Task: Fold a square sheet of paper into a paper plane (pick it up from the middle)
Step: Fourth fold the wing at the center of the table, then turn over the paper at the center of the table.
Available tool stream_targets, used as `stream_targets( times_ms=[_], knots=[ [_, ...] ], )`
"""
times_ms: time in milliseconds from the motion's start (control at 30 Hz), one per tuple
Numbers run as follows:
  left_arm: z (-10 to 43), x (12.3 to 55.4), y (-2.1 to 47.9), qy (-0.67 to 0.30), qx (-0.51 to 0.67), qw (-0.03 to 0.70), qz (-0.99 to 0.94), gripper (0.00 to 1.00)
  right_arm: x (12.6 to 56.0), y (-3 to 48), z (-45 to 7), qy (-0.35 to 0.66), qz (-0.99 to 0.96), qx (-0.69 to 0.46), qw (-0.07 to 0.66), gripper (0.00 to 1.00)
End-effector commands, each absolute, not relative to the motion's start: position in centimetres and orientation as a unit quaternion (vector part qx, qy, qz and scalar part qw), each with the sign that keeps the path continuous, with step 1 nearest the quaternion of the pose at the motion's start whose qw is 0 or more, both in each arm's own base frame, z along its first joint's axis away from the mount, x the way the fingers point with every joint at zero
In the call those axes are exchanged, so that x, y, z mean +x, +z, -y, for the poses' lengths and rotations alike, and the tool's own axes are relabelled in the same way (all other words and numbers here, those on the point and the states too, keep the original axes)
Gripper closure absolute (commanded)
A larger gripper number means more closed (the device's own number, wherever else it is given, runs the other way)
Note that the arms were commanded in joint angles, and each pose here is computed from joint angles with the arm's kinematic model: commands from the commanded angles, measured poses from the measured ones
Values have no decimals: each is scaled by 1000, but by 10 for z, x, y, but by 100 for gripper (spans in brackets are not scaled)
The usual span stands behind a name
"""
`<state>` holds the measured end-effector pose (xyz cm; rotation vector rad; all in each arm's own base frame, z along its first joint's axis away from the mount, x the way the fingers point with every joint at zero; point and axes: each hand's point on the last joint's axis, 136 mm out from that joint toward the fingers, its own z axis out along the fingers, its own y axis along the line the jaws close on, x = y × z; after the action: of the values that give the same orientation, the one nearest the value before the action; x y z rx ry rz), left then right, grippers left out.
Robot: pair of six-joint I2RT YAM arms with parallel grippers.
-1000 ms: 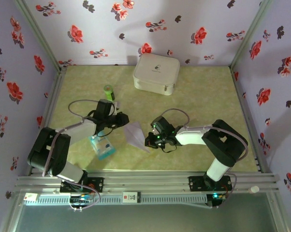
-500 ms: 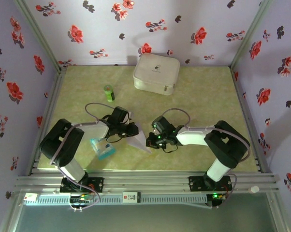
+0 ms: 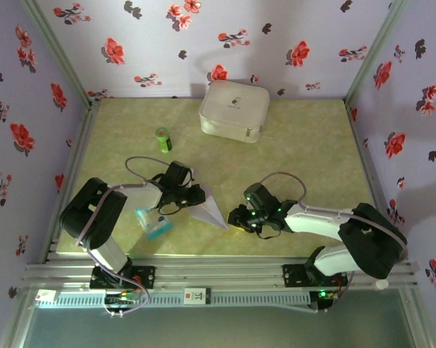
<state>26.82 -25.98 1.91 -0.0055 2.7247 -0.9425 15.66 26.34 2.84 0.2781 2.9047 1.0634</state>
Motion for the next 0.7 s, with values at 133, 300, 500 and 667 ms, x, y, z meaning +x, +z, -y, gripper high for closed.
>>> stream_targets(
  times_ms=[133,300,500,667],
  knots=[
    [255,267,14,-335,-24,117,-935,87,158,37,-287,388,-917,97,5,67],
    [255,267,13,-337,-27,112,-934,88,159,29,-289,374,-922,99,-2,68],
    [256,267,16,-343,-27,111,-932,88,161,29,-292,381,-919,101,1,69],
    [257,267,16,-344,-28,111,-932,87,164,29,-291,381,-919,104,10,70]
  ],
)
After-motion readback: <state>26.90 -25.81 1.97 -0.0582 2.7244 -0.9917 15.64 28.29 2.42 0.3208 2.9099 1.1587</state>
